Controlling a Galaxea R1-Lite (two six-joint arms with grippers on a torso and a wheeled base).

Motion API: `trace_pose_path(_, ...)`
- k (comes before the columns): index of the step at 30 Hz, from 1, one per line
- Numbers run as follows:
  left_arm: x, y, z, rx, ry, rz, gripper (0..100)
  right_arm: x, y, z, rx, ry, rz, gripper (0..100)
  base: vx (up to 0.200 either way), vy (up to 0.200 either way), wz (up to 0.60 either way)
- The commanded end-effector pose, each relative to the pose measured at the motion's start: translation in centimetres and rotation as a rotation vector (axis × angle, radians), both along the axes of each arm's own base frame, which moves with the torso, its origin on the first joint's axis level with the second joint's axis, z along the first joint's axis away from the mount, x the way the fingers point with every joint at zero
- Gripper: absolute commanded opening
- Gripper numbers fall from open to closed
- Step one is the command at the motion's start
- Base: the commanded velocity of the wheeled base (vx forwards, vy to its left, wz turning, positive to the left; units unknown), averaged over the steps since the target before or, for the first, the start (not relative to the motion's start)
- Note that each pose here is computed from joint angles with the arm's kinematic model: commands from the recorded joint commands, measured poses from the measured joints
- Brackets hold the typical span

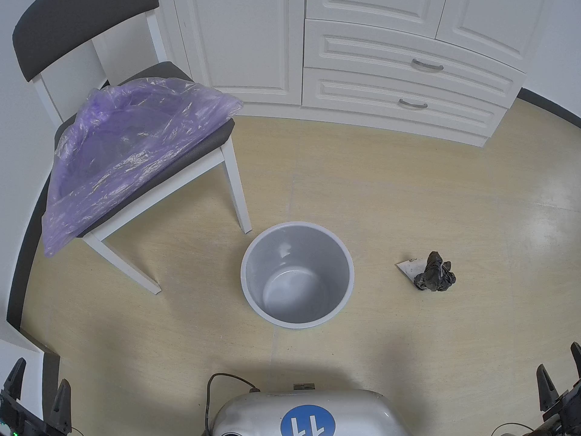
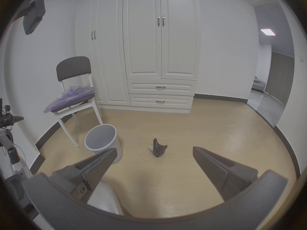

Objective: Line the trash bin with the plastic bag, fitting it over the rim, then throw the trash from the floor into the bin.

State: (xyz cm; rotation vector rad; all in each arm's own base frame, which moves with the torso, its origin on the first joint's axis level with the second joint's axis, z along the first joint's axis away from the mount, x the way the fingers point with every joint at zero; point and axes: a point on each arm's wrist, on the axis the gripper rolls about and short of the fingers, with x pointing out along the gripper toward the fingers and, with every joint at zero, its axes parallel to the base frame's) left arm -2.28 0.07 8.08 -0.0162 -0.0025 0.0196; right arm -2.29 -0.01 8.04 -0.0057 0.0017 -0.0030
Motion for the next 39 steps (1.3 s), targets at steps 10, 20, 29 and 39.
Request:
trace_pose_path(10, 0.02, 0.00, -0.52, 0.009, 0.004, -0.001, 100, 0.01, 0.01, -0.51, 0.001, 0.000, 0.003, 100, 0.000, 0.000, 0.00)
trace_pose_path(20, 0.00, 0.01, -0.51, -0.015, 0.000, 0.006, 100, 0.01, 0.01, -0.51, 0.001, 0.000, 0.003, 100, 0.000, 0.000, 0.00)
trace_pose_path(29, 0.00, -0.04, -0.53, 0.035, 0.003, -0.015, 100, 0.01, 0.03, -0.53, -0.037, 0.001, 0.006, 100, 0.000, 0.000, 0.00)
trace_pose_path(39, 0.00, -0.10, -0.45, 0.064, -0.005, -0.042, 100, 0.01, 0.06, -0.53, -0.063, 0.001, 0.023, 100, 0.000, 0.000, 0.00)
